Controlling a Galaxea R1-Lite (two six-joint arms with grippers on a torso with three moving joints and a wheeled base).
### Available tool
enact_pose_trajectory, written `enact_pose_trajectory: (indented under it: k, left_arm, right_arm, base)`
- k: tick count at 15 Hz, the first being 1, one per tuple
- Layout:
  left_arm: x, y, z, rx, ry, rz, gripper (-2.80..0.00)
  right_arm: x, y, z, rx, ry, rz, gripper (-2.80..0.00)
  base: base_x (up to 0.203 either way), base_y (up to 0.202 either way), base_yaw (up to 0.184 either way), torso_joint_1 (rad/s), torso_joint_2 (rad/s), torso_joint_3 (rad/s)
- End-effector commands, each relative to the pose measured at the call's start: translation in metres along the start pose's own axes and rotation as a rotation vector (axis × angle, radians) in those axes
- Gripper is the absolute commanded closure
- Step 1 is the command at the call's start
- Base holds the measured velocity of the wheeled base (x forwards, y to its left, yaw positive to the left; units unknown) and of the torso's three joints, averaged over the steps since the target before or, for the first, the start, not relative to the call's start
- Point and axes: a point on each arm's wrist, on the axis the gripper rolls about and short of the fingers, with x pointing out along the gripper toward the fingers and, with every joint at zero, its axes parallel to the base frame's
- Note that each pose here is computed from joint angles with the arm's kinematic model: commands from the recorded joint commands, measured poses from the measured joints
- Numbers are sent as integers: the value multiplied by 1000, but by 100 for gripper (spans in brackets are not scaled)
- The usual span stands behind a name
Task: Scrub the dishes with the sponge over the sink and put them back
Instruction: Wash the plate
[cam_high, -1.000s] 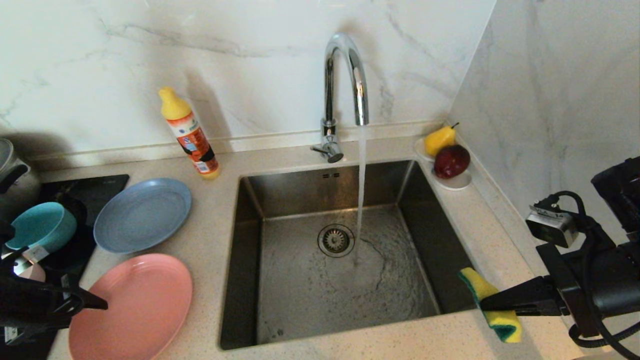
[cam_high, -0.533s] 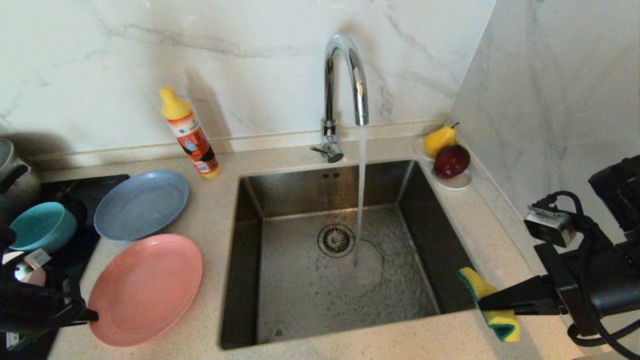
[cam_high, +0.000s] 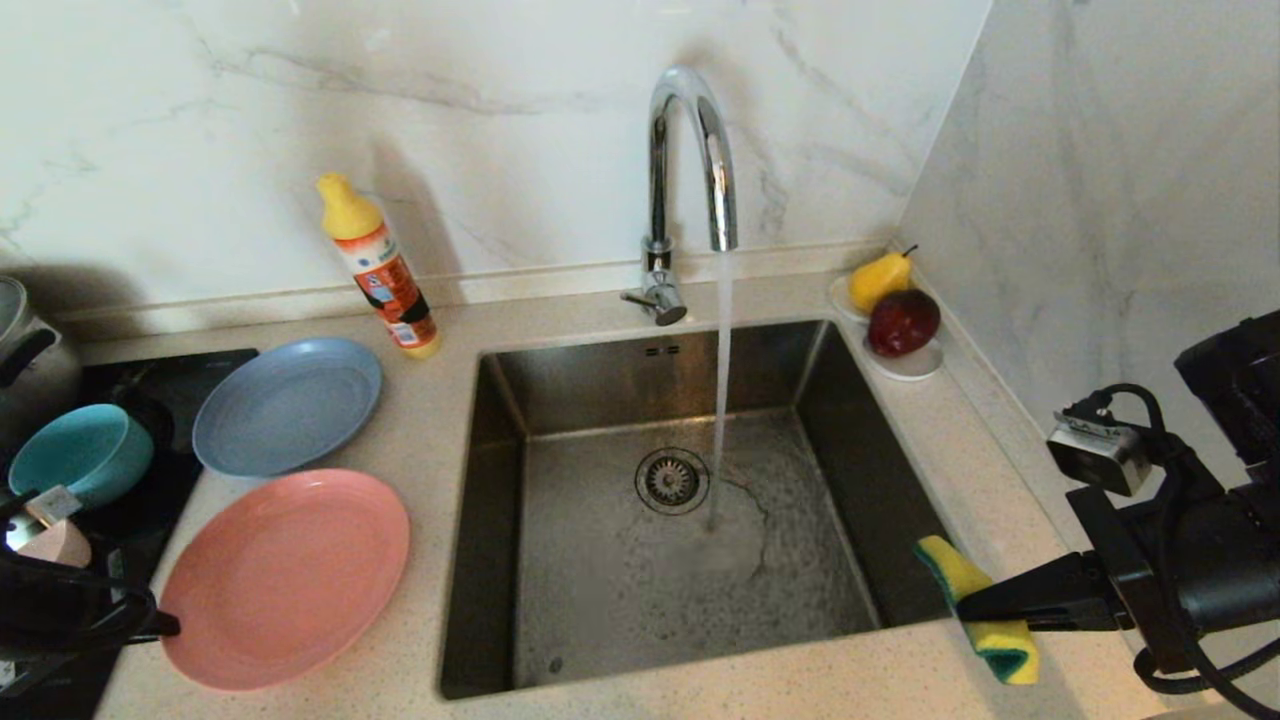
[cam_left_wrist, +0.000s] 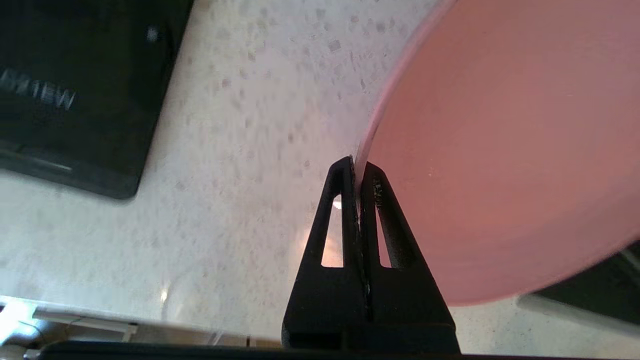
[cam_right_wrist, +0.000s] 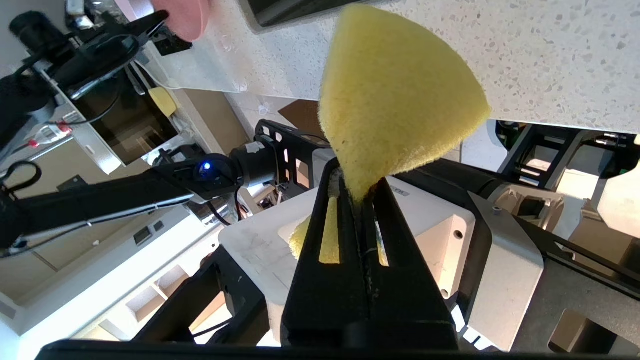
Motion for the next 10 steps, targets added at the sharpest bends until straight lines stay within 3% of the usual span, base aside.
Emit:
enact_pose_trajectory:
  k: [1, 6, 9, 10]
  left_arm:
    - [-12, -4, -5, 29, -29, -4, 0]
    - [-7, 1, -20, 142, 22, 1, 0]
    - [-24, -6, -26, 181, -43, -26, 0]
    - [-32, -11, -30, 198, -69, -68, 0]
  right_arm:
    - [-1, 1, -1, 0, 3, 7, 0]
    - [-2, 1, -3, 0, 2, 5, 0]
    - [-2, 0, -4, 2, 5, 5, 0]
    - [-1, -1, -4, 5, 8, 3, 0]
  base:
    - [0, 0, 0, 0, 0, 0]
    - [0, 0, 0, 0, 0, 0]
    - [0, 0, 0, 0, 0, 0]
    - [0, 0, 0, 0, 0, 0]
